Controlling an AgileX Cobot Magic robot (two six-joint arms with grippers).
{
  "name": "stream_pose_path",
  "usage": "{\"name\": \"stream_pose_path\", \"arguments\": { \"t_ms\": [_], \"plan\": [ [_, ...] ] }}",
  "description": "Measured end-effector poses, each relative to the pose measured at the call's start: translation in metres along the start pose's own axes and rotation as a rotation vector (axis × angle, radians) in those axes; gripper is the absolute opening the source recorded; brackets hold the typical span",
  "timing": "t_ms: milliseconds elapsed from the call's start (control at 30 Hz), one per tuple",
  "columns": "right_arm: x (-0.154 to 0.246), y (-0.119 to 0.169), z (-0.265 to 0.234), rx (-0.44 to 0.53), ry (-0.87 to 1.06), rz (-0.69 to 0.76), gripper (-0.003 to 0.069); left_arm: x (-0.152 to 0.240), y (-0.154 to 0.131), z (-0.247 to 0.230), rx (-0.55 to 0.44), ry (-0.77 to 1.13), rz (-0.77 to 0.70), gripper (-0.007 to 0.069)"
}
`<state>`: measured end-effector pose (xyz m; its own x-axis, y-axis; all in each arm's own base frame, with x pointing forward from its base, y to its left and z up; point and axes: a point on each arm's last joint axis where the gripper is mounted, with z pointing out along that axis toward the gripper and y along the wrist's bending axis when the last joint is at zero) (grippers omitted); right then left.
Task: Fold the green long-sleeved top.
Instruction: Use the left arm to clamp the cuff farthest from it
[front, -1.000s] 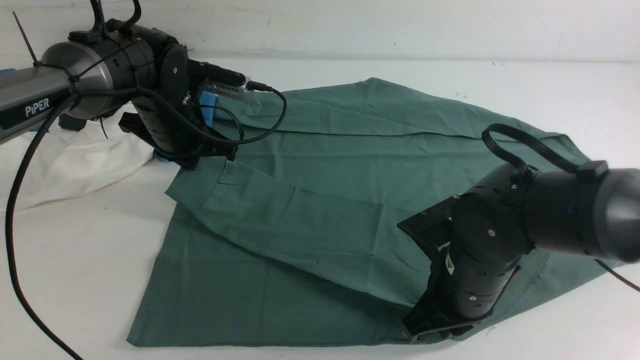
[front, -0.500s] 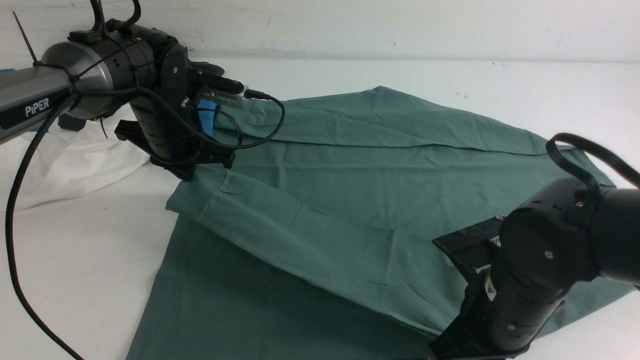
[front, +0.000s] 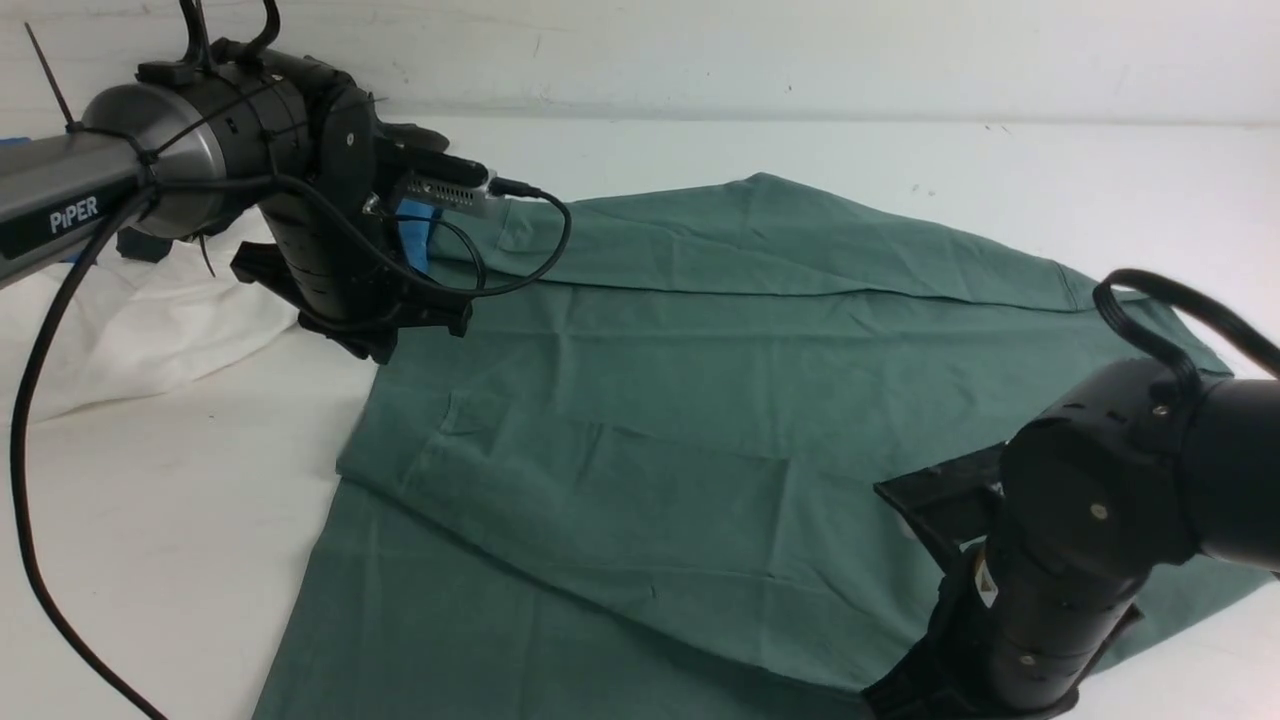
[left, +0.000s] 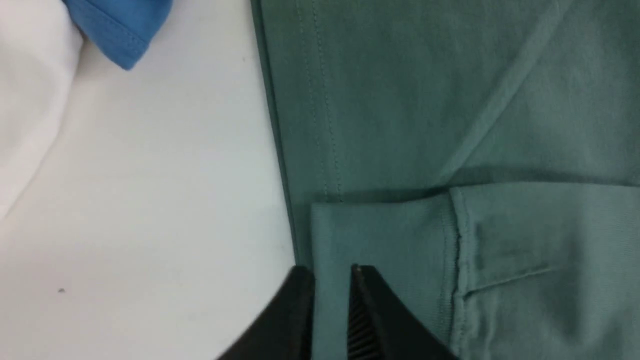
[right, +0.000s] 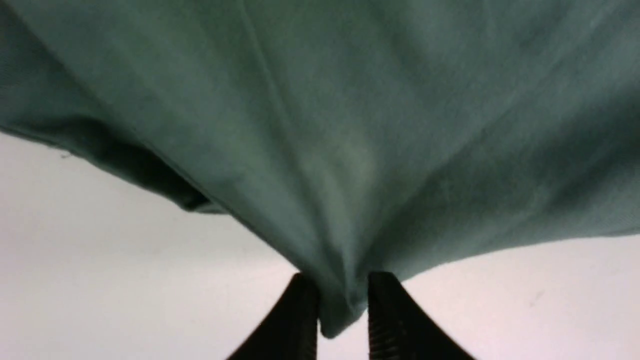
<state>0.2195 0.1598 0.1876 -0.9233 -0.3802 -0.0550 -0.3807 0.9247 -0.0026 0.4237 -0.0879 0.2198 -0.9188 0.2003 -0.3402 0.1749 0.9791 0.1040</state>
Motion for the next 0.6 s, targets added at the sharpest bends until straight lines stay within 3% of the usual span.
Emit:
{"name": "stream_pose_path", "arguments": {
  "t_ms": [200, 300, 433, 500, 600],
  "plan": [
    [0.006, 0.001, 0.0, -0.007, 0.066, 0.018, 0.0358, 0.001, -0.002, -0.001, -0.004, 0.012, 0.008, 0.0283],
    [0.011, 0.001, -0.003, -0.006, 0.111, 0.022, 0.04, 0.004, -0.004, -0.003, 0.0, 0.053, 0.007, 0.0291],
    [0.017, 0.0, -0.017, -0.012, 0.089, 0.022, 0.0417, 0.011, -0.008, -0.009, 0.011, 0.131, 0.015, 0.0205],
    [0.018, -0.001, -0.031, -0.031, 0.01, 0.022, 0.0407, 0.015, -0.008, -0.019, 0.01, 0.156, 0.023, 0.0081],
    [0.017, -0.002, -0.046, -0.05, -0.113, 0.016, 0.0368, 0.023, -0.006, -0.034, 0.017, 0.15, 0.02, 0.0013]
  ]
}}
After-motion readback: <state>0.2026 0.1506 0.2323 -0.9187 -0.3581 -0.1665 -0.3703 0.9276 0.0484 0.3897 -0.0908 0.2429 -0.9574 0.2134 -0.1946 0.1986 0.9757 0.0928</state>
